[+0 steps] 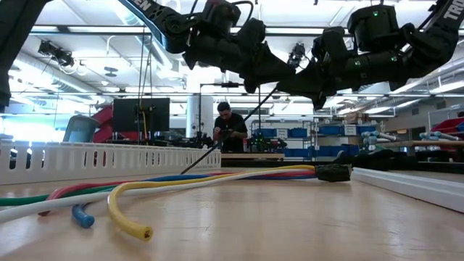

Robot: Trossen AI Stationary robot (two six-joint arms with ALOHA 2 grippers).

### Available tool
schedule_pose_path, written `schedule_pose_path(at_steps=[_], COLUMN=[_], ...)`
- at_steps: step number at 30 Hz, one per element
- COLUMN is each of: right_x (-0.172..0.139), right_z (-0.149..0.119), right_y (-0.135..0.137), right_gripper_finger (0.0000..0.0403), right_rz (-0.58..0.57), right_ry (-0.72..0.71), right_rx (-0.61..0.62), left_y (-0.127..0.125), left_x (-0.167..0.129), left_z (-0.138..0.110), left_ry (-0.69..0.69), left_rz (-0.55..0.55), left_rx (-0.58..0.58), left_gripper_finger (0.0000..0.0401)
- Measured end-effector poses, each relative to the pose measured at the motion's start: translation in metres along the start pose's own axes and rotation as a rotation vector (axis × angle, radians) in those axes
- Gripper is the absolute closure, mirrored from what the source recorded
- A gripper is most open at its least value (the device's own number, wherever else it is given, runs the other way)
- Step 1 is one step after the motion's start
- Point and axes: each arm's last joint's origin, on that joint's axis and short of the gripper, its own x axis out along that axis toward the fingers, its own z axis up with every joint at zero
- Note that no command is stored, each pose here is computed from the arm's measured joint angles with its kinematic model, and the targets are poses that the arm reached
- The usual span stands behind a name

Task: Ziptie cables
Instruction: Wrap the cable wires together using the black zip tie

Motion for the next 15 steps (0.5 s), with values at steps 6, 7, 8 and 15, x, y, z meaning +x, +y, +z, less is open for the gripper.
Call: schedule_pose_path(at_steps=[6,7,8,15], right_x=[0.0001,0.0000,0.0000,0.0001], right_z=[0.0008,0.0008,0.0009,0.0004], right_y=[0.0006,0.0005,0.0004,0.0003], right_gripper_finger=[0.0403,0.0403,0.0403,0.0403], right_rz=[0.017,0.016,0.016,0.014], right_ry=[-0.005,-0.005,-0.006,-0.002], right_rx=[-0.002,-0.002,-0.002,0.000], left_y=[0.0007,0.0011,0.0012,0.0012], left_x=[0.0025,0.0035,0.0041,0.0048], left_z=[-0.0011,-0.0018,-0.0018,-0.0032], left_ry=[-0.014,-0.020,-0.023,-0.013], left_rz=[-0.002,-0.002,-0.001,0.019], left_rx=[0.006,0.009,0.011,0.006], left_gripper_finger=[0.0355,0.0365,0.0376,0.0397])
